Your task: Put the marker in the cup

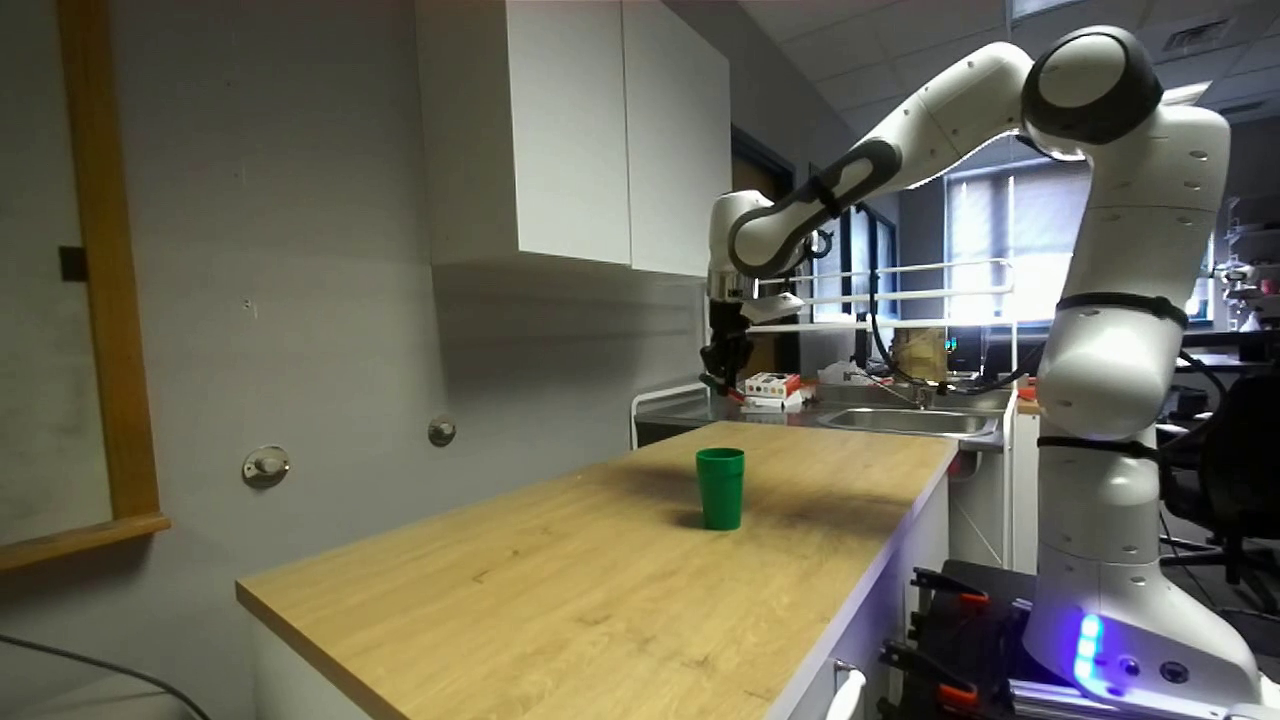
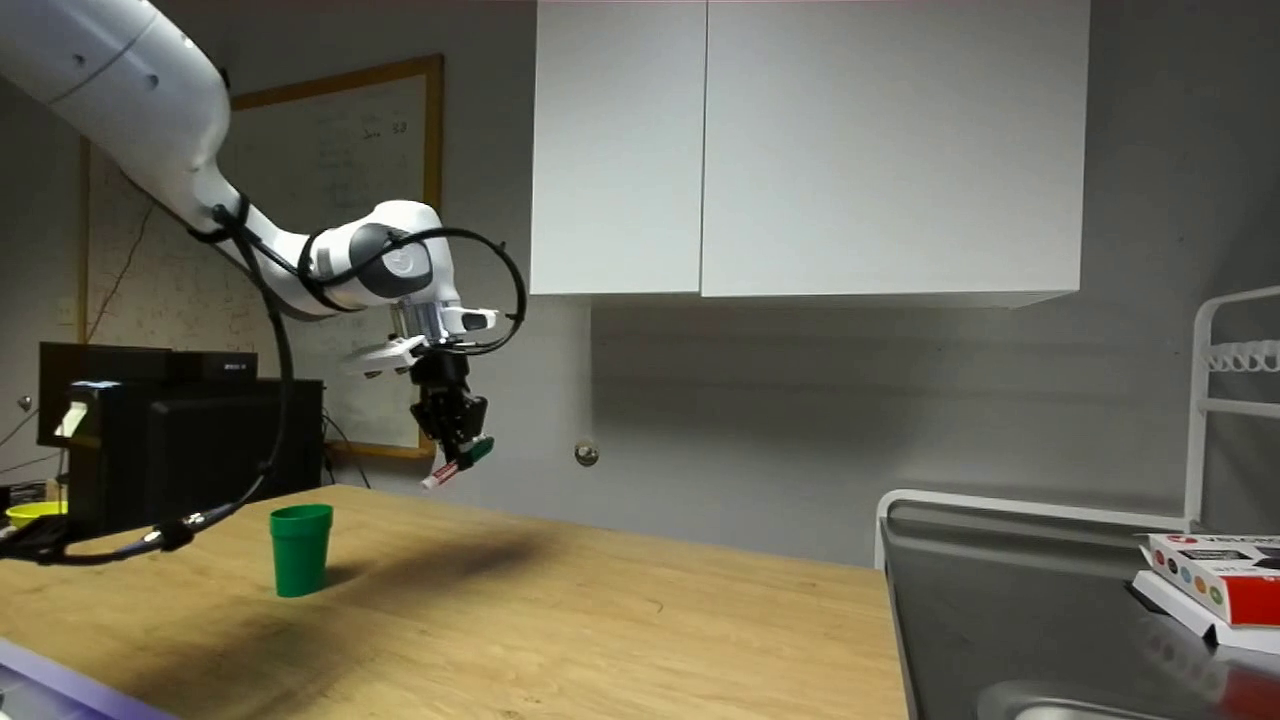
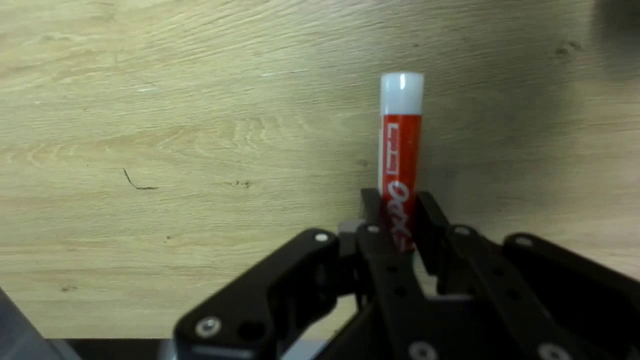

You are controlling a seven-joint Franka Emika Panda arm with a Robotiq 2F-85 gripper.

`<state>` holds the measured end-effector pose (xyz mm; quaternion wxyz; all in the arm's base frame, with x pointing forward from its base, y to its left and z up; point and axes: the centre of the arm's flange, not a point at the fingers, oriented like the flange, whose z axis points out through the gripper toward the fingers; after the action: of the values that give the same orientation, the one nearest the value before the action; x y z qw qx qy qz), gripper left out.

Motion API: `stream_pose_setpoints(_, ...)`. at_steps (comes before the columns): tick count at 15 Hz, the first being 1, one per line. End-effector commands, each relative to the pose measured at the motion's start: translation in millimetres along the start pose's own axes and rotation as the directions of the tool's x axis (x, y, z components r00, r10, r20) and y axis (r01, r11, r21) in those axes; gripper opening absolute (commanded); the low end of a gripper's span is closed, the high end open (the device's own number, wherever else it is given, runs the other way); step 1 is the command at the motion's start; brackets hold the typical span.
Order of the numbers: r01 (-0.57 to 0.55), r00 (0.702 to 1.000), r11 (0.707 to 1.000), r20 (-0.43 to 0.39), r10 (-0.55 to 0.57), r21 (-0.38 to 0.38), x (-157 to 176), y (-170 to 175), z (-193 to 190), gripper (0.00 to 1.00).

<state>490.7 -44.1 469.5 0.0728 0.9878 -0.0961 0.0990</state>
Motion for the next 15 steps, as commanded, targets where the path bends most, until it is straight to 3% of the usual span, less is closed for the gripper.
stream_pose_setpoints(1,-0.047,0.999,0.998,-0.007,0.047,-0.032,-50.2,-25.9,-22.9,0.07)
stream_pose_setpoints(3,-0.013,0.997,0.998,0.080,0.018,-0.068,-68.7,-36.3,-27.2,0.06)
stream_pose_setpoints(6,0.065,0.965,0.989,0.262,-0.029,-0.131,-98.2,-43.8,-31.9,0.07)
stream_pose_setpoints(11,0.268,0.844,0.959,0.503,-0.186,-0.095,-138.9,-49.4,-45.8,0.07)
stream_pose_setpoints(15,0.454,0.768,0.889,0.530,-0.359,-0.054,-157.1,-67.0,-58.7,0.06)
